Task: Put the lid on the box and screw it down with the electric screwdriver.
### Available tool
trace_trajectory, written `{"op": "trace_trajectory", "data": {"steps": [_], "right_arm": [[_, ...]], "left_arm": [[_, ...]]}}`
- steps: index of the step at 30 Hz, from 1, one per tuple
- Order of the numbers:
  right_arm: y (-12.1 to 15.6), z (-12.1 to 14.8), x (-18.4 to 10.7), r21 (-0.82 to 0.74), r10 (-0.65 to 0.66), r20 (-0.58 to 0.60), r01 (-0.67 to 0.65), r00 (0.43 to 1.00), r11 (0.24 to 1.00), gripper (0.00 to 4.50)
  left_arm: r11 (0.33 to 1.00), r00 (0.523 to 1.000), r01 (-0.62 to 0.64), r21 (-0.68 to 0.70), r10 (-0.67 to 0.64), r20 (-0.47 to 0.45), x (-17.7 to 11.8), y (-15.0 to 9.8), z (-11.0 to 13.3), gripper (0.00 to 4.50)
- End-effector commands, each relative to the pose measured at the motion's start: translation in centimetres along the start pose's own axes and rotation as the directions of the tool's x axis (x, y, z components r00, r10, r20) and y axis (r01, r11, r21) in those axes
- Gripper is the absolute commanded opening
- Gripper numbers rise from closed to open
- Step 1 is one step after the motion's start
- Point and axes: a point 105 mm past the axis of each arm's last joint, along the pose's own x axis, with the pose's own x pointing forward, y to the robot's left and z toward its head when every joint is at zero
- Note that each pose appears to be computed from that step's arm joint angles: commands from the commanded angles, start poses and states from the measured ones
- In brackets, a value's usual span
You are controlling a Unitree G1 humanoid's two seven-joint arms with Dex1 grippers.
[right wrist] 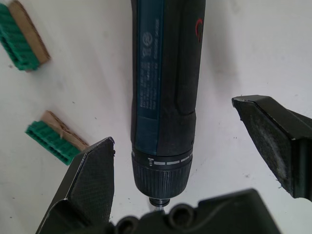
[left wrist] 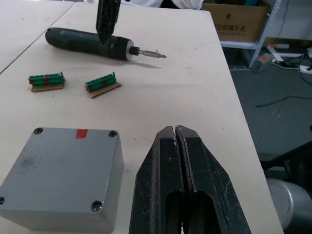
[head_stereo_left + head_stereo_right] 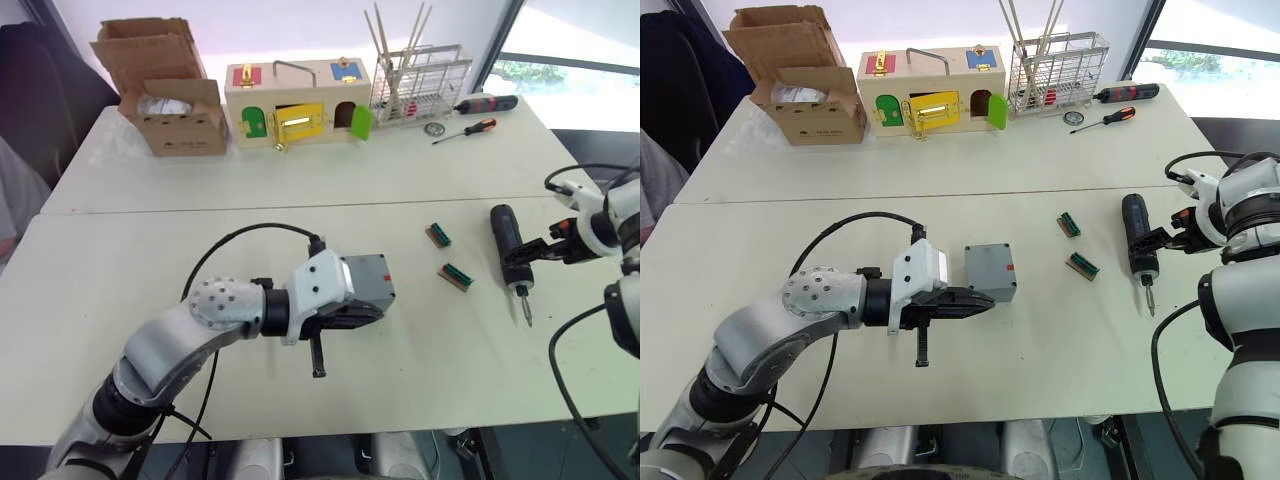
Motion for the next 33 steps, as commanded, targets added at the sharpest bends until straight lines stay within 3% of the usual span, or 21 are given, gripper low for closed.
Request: {"op": "trace_trajectory", "data": {"steps": [1, 3, 4, 11, 16, 19, 24, 26, 29, 31, 32, 33], "right_arm": [[-0.1, -0.1, 0.9, -0.039, -0.035, -0.025, 0.034, 0.999, 0.999, 4.47], [0.2, 0.0, 1.5, -0.061, -0.043, -0.043, 0.04, 0.998, 0.997, 4.47], [0.2, -0.1, 1.7, -0.071, -0.047, -0.055, 0.043, 0.997, 0.997, 3.97], [0.0, -1.4, 2.2, -0.2, -0.078, -0.2, 0.037, 0.977, 0.979, 1.88], [-1.1, -2.7, 1.2, -0.268, -0.118, -0.295, 0.037, 0.948, 0.963, 1.82], [-1.6, -2.3, 0.9, -0.301, -0.153, -0.264, 0.07, 0.952, 0.951, 1.82], [-0.8, 1.5, -0.9, -0.247, -0.103, -0.017, 0.096, 0.995, 0.964, 1.82], [-0.1, 4.0, -2.8, -0.197, -0.054, 0.158, 0.085, 0.986, 0.977, 1.82], [0.9, 6.1, -4.9, -0.148, 0.019, 0.308, 0.028, 0.951, 0.989, 1.82], [1.7, 7.6, -6.7, -0.134, 0.089, 0.432, -0.034, 0.897, 0.99, 1.82], [2.3, 8.3, -7.8, -0.145, 0.148, 0.505, -0.085, 0.851, 0.986, 1.82], [3.0, 9.3, -9.2, -0.184, 0.213, 0.608, -0.125, 0.765, 0.975, 1.82]], "left_arm": [[0.999, 0.999, -0.05, 0.02, 0.049, 0.007, -0.4, 0.0, 0.5, 0.0], [0.998, 0.998, -0.069, 0.009, 0.069, -0.001, -0.5, -0.1, 0.2, 0.0], [0.997, 0.997, -0.074, 0.004, 0.074, -0.002, -0.5, -0.2, 0.2, 0.0], [0.992, 0.992, -0.125, -0.028, 0.124, -0.014, -0.6, -0.6, -0.3, 0.0], [0.988, 0.988, -0.152, -0.04, 0.151, -0.017, -0.7, -0.5, -0.4, 0.0], [0.986, 0.987, -0.159, -0.041, 0.158, -0.021, -0.8, -0.1, -0.6, 0.0], [0.988, 0.989, -0.148, -0.046, 0.148, 0.0, -1.2, 1.7, -0.5, 0.0], [0.988, 0.99, -0.142, -0.062, 0.144, 0.015, -1.4, 2.8, -0.6, 0.0], [0.986, 0.988, -0.147, -0.077, 0.149, 0.026, -1.8, 4.2, -0.8, 0.0], [0.985, 0.988, -0.151, -0.084, 0.154, 0.023, -2.2, 5.4, -1.2, 0.0], [0.985, 0.988, -0.15, -0.09, 0.153, 0.024, -2.2, 5.9, -1.3, 0.0], [0.987, 0.99, -0.136, -0.088, 0.138, 0.022, -2.0, 6.2, -1.3, 0.0]]}}
